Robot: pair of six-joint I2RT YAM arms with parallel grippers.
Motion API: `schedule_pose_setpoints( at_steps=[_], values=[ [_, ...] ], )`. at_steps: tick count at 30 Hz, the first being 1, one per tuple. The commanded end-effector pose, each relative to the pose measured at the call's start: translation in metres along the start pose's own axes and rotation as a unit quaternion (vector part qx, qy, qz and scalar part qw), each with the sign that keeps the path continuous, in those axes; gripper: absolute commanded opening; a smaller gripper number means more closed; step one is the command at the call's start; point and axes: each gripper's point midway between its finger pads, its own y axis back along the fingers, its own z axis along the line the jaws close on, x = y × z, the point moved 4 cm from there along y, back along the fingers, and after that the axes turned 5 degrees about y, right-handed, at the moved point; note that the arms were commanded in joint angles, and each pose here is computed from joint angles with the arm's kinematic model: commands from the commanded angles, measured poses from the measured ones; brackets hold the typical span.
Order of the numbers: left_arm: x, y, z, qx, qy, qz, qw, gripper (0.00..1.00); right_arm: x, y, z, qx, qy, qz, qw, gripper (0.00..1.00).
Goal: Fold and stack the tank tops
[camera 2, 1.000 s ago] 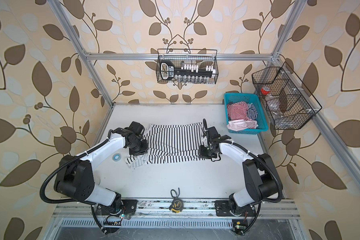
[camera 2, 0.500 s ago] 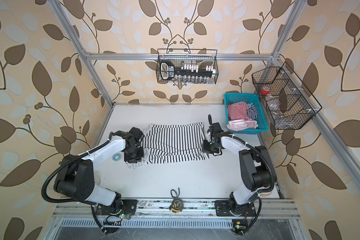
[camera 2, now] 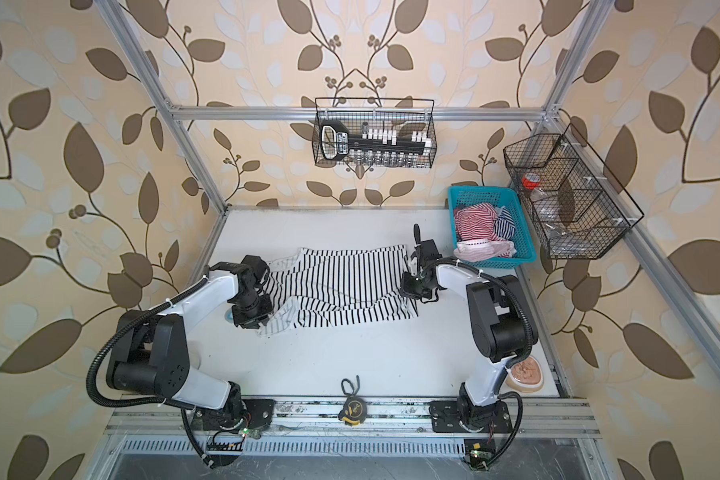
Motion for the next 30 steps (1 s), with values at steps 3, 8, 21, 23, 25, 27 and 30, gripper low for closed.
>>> schedule_pose_setpoints(
  at_steps=[3, 8, 21, 23, 25, 27, 30],
  values=[
    [0.001, -0.007, 0.000, -0.011, -0.009, 0.018, 1.000, 0.26, -0.004, 0.001, 0.001, -0.001, 0.001, -0.003, 1.000, 0.03],
    [0.002, -0.004, -0.002, 0.002, -0.013, 0.019, 1.000, 0.45, -0.001, -0.001, 0.001, -0.004, 0.001, -0.001, 1.000, 0.03],
    [0.000, -0.013, -0.002, -0.057, -0.038, 0.019, 0.997, 0.44, 0.002, -0.001, 0.000, -0.008, 0.003, 0.000, 1.000, 0.04],
    [-0.003, -0.014, -0.001, -0.071, -0.042, 0.017, 0.996, 0.43, 0.002, 0.000, 0.000, -0.008, 0.003, -0.002, 1.000, 0.04],
    [-0.007, -0.014, 0.000, -0.082, -0.043, 0.014, 0.996, 0.36, 0.003, -0.001, -0.001, -0.009, 0.003, -0.001, 1.000, 0.04],
    [-0.012, -0.012, 0.001, -0.094, -0.043, 0.004, 0.995, 0.28, 0.003, -0.001, -0.001, -0.009, 0.003, 0.000, 1.000, 0.04],
    [-0.018, -0.005, 0.005, -0.114, -0.042, -0.015, 0.992, 0.19, 0.004, -0.001, -0.001, -0.009, 0.003, 0.000, 1.000, 0.04]
  ],
)
